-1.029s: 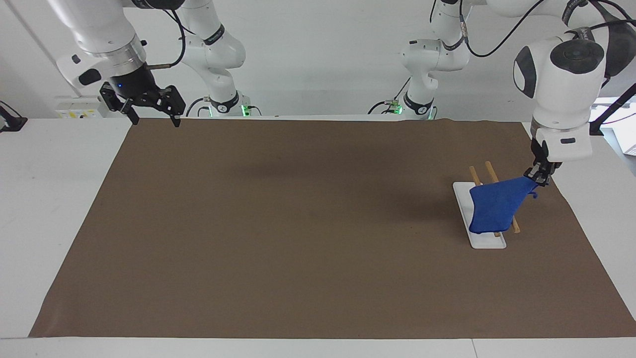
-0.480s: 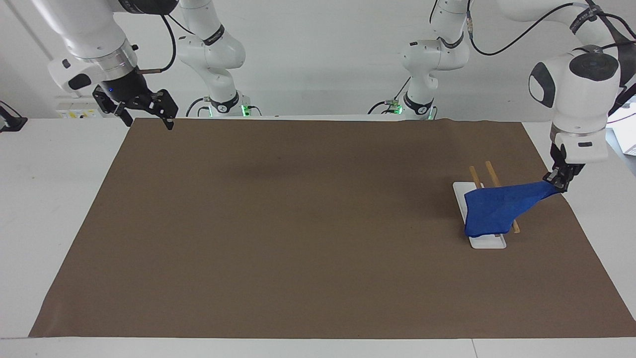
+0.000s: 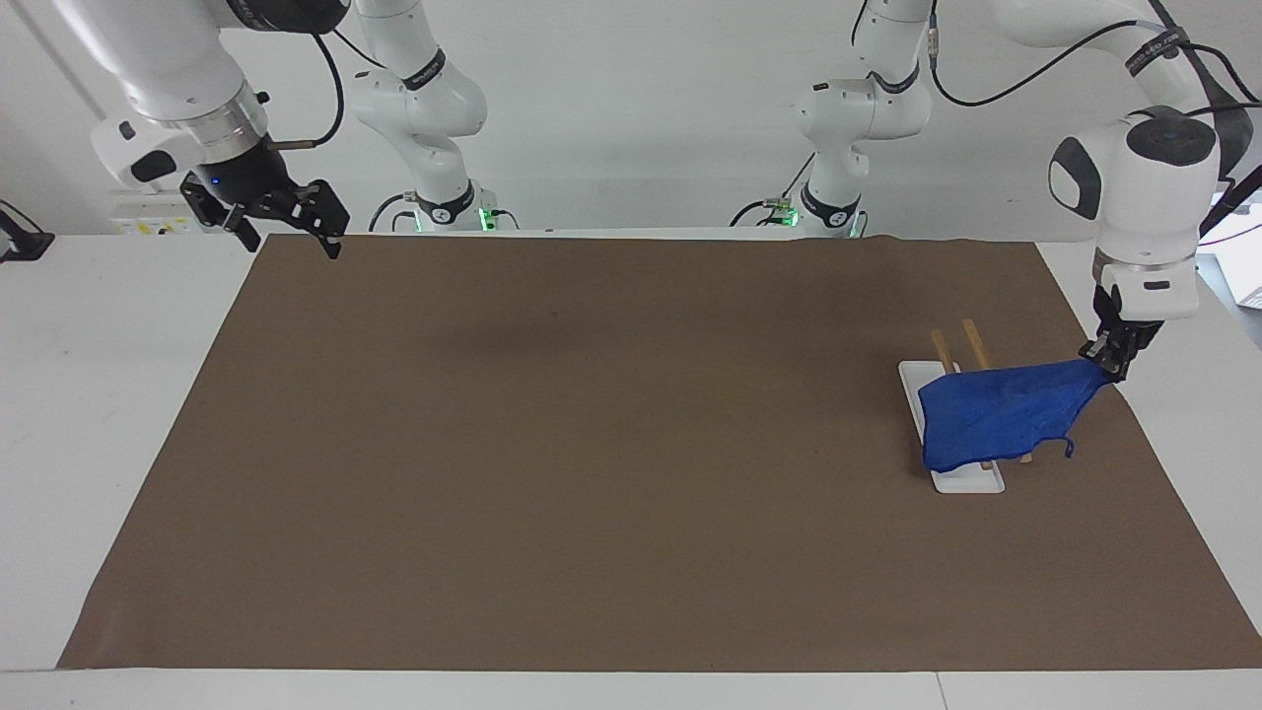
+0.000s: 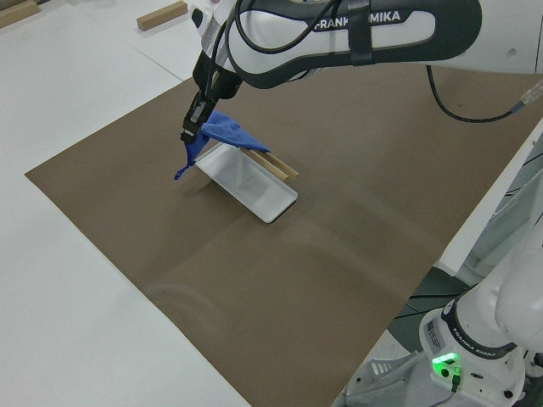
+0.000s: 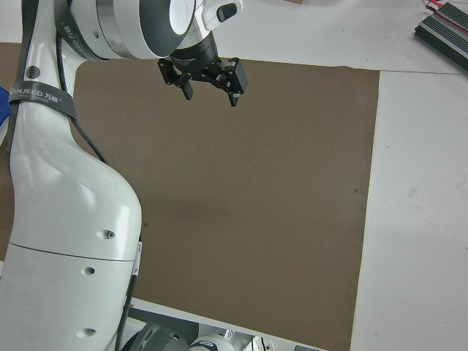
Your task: Right arm passes towel to left arm to hang
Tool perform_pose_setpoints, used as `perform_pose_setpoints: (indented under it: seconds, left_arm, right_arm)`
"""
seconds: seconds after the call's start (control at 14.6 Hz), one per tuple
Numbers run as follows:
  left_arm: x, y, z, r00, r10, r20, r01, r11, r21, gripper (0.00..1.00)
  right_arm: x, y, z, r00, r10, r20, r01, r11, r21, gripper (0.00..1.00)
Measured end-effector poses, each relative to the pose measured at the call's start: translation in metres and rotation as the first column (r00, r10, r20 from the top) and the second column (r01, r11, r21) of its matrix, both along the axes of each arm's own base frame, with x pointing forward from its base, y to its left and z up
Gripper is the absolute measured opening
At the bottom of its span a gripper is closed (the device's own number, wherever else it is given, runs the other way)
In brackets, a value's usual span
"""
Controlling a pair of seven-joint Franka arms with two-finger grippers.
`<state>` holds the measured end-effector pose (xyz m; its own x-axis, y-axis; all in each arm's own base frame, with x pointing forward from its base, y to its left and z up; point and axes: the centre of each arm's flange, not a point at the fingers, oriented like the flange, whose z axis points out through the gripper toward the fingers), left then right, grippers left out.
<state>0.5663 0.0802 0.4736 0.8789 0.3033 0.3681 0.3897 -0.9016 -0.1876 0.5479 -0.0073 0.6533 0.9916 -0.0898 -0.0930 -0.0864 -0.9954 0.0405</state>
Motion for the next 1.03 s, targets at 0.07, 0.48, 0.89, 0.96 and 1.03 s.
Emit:
perform_pose_setpoints:
  seconds: [0.07, 0.48, 0.89, 0.96, 1.03]
  left_arm:
    - [-0.003, 0.001, -0.006, 1.0, -0.002, -0.001, 0.002, 1.0, -0.004, 0.02]
    - [-0.017, 0.008, -0.036, 0.999, -0.025, -0.025, 0.024, 1.0, -0.013, 0.02]
    - [-0.032, 0.027, -0.062, 0.998, -0.037, -0.057, 0.036, 0.999, -0.017, 0.51]
    - [-0.033, 0.027, -0.063, 0.997, -0.034, -0.065, 0.033, 0.999, -0.017, 0.62]
    - [-0.035, 0.029, -0.061, 0.996, -0.025, -0.081, 0.024, 1.0, -0.016, 0.75]
  right_arm:
    - [0.0, -0.001, 0.0, 1.0, 0.002, 0.0, -0.002, 1.0, 0.0, 1.0]
    - [-0.001, 0.001, -0.002, 1.0, 0.012, -0.006, -0.012, 1.0, 0.001, 1.0]
    - [-0.001, -0.007, -0.002, 1.0, 0.024, -0.006, -0.024, 1.0, 0.003, 1.0]
    - [-0.001, -0.007, -0.002, 1.0, 0.03, -0.006, -0.03, 1.0, 0.004, 1.0]
    - [-0.001, -0.007, -0.002, 0.999, 0.042, -0.006, -0.042, 0.999, 0.005, 1.0]
